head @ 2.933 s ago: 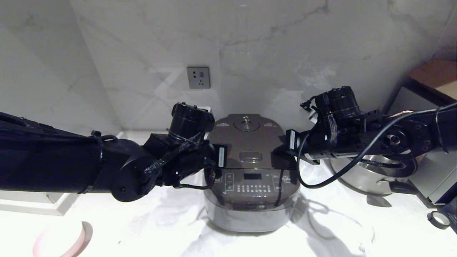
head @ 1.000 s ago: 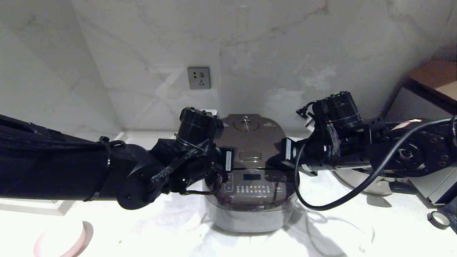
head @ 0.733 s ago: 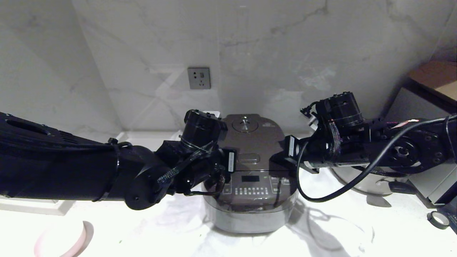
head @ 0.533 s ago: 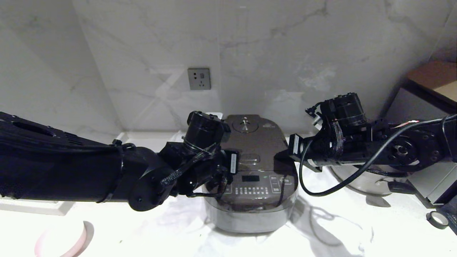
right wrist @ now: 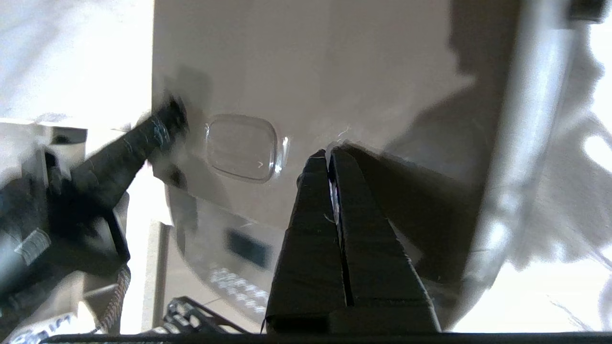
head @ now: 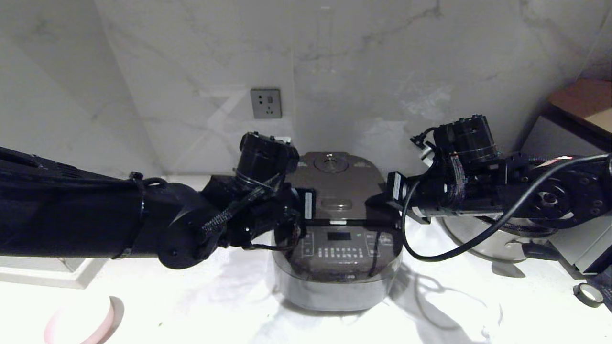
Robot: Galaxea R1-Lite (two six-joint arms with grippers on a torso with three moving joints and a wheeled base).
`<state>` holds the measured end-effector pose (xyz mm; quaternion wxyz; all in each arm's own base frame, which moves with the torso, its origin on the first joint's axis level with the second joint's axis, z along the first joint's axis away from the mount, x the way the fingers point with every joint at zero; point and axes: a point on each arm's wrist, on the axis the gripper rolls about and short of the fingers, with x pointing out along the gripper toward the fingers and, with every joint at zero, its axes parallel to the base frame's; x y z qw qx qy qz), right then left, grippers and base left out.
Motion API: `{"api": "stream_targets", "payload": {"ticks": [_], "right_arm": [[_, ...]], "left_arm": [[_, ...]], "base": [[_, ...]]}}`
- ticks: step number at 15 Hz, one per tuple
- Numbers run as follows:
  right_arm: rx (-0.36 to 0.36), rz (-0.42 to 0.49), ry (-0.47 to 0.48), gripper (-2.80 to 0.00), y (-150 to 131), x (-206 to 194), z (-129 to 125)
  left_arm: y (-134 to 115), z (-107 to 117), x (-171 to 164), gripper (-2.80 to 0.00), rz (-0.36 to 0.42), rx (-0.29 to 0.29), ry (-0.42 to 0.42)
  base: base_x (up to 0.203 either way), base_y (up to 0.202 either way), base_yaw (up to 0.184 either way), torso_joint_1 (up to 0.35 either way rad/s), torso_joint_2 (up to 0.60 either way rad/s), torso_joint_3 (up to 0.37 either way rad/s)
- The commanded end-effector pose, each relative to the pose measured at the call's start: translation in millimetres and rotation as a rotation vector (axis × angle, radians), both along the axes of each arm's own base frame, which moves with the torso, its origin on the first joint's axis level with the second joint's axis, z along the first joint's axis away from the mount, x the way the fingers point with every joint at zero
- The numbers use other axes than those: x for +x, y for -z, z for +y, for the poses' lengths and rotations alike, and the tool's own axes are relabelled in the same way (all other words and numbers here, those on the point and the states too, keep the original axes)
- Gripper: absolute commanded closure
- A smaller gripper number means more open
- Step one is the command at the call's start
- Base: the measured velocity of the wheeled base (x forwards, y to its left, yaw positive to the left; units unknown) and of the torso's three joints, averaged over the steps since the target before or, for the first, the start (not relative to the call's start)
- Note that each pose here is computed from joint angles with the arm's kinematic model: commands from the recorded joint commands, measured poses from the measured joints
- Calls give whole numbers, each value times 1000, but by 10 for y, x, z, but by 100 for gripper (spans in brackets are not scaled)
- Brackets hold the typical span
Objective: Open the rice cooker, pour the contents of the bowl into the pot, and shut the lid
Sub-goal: Close the rice cooker
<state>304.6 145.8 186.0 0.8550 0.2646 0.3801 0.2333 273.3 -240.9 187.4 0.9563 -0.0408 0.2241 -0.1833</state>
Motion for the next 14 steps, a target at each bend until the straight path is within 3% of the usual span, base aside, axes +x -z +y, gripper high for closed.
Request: {"api": "stream_targets", "payload": {"ticks": [1, 5, 10, 14], "right_arm": [[20, -33, -14, 0, -127, -76, 18], [18, -28, -19, 0, -117, -95, 34], [-27, 77, -12, 0, 234, -59, 21], [10, 142, -14, 0, 385, 97, -158]], "left_arm": [[-197, 74, -1, 0, -47, -50, -22], [-200, 97, -15, 0, -45, -52, -23], [238, 10, -61, 0, 62, 46, 12], [504, -77, 11, 0, 115, 96, 19]], "base": [[0, 0, 0, 0, 0, 0], [0, 0, 0, 0, 0, 0], [0, 0, 0, 0, 0, 0], [0, 0, 0, 0, 0, 0]]}}
